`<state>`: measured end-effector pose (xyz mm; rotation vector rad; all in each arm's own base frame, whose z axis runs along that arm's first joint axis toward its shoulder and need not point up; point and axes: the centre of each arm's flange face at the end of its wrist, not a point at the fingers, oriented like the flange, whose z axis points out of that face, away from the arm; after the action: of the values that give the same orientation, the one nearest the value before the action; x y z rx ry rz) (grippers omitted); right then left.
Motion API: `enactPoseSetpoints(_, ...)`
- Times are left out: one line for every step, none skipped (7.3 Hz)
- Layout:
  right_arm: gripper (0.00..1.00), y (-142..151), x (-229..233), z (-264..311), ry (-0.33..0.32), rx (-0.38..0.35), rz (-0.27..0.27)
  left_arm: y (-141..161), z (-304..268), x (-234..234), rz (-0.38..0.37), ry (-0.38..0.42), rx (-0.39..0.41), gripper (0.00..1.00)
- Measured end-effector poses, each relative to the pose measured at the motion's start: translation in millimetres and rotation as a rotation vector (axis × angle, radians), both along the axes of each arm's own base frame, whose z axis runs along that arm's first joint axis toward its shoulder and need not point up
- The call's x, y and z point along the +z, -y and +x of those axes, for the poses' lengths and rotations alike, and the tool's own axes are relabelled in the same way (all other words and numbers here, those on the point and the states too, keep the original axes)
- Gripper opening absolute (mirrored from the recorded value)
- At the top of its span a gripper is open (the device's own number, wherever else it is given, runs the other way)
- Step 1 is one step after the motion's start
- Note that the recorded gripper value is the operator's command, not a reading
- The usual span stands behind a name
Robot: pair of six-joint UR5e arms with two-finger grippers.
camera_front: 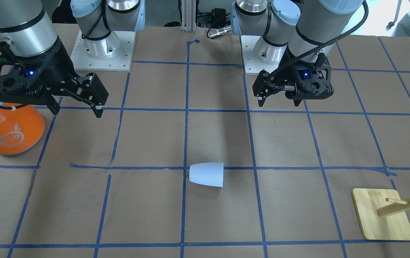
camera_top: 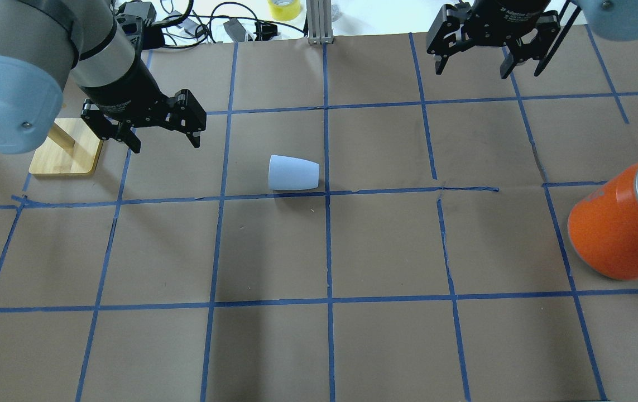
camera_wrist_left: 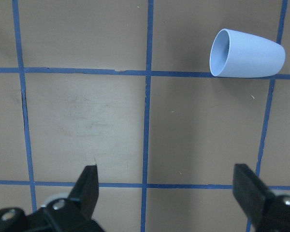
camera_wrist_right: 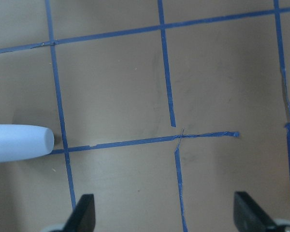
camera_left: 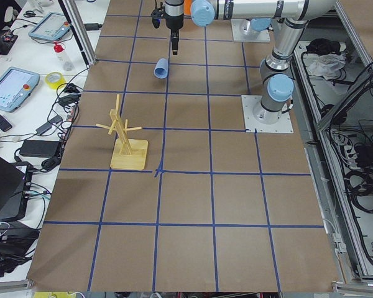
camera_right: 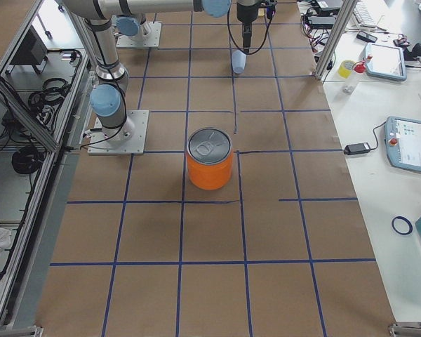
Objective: Flip cup
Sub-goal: 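Withdraw the right arm to its start pose while the left arm begins reaching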
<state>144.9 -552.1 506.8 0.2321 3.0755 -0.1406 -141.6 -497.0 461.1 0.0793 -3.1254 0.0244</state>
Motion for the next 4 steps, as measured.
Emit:
enactPoseSetpoints(1.0, 4, -18, -1, -0.015, -0.043, 0.025, 1, 0, -2, 0.005, -0.004, 0.0, 1.0)
enactPoseSetpoints(1.0, 5, -39, -5, -0.056, -0.062, 0.039, 2, -1, -4, 0.009, -0.006, 0.001, 1.0)
enactPoseSetpoints(1.0, 2, -53, -8, -0.092, -0.072, 0.039, 2, -1, -5, 0.011, -0.006, 0.001, 1.0)
enactPoseSetpoints(1.0, -6, -56, -11, -0.107, -0.074, 0.043, 2, -1, -5, 0.011, -0.007, 0.001, 1.0)
